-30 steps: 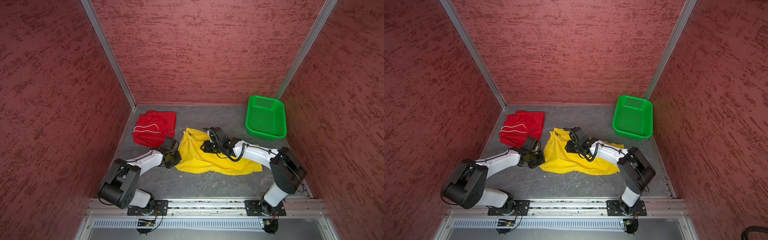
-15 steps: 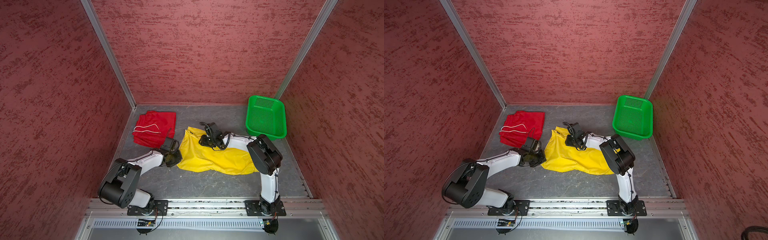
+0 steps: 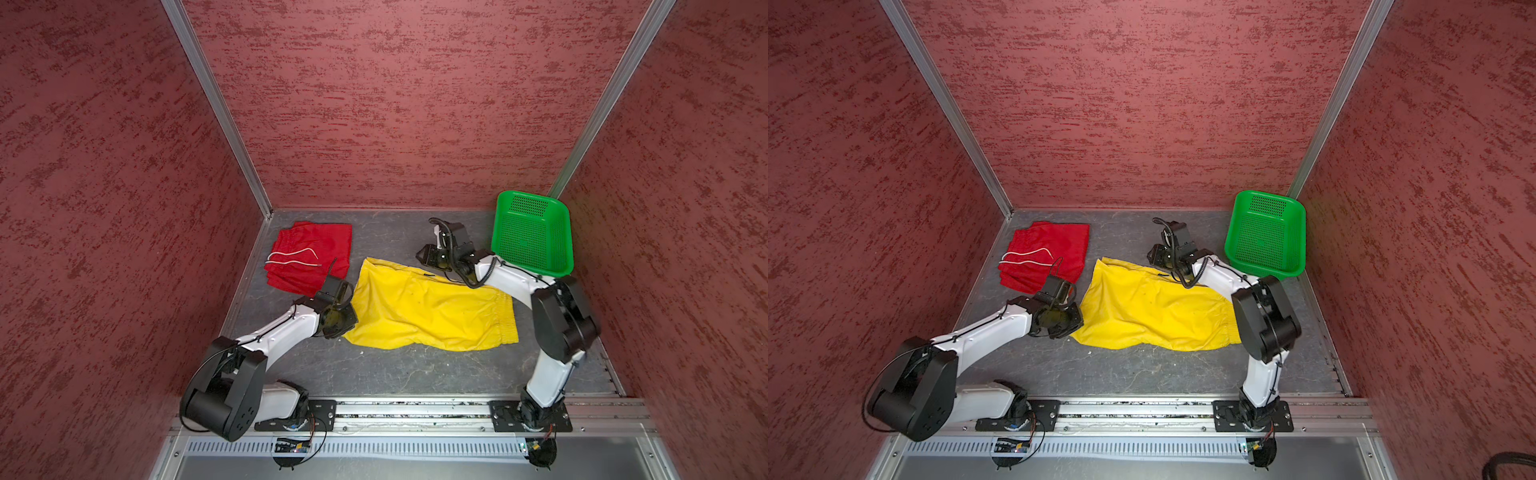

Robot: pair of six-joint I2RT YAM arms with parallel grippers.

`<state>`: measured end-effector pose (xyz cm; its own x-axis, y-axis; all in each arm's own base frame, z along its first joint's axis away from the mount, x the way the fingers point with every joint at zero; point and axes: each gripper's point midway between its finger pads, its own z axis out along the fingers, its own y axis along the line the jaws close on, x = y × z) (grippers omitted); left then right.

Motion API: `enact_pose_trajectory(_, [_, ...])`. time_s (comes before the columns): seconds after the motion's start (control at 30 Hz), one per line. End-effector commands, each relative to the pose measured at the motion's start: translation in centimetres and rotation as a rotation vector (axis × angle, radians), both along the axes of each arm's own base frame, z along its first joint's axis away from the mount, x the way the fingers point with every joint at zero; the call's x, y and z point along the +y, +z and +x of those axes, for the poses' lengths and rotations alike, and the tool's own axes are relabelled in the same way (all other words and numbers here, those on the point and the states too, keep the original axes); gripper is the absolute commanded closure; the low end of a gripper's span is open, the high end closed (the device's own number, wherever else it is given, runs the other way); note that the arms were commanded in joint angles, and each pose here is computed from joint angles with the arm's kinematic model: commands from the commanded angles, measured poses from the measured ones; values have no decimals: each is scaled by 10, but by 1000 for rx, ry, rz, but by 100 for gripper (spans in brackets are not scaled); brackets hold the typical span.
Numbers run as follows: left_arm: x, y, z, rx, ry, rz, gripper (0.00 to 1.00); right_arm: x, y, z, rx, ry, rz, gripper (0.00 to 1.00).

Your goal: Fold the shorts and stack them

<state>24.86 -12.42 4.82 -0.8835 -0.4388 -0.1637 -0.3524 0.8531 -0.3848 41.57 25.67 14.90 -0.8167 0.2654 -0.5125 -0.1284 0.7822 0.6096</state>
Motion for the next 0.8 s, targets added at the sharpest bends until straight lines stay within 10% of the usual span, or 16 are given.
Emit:
enact_pose_trajectory(0.0, [-7,35,22,-109,-20,-26,80,9,4,-40,26,43,97,53])
enact_pose_trajectory(0.4, [-39,5,87,-90,-81,-46,99,-9,-84,-103,237,5,31,54])
enact_pose_trajectory(0.77, [-2,-55,57,56,-42,89,100,-98,-143,-99,361,-289,-76,54])
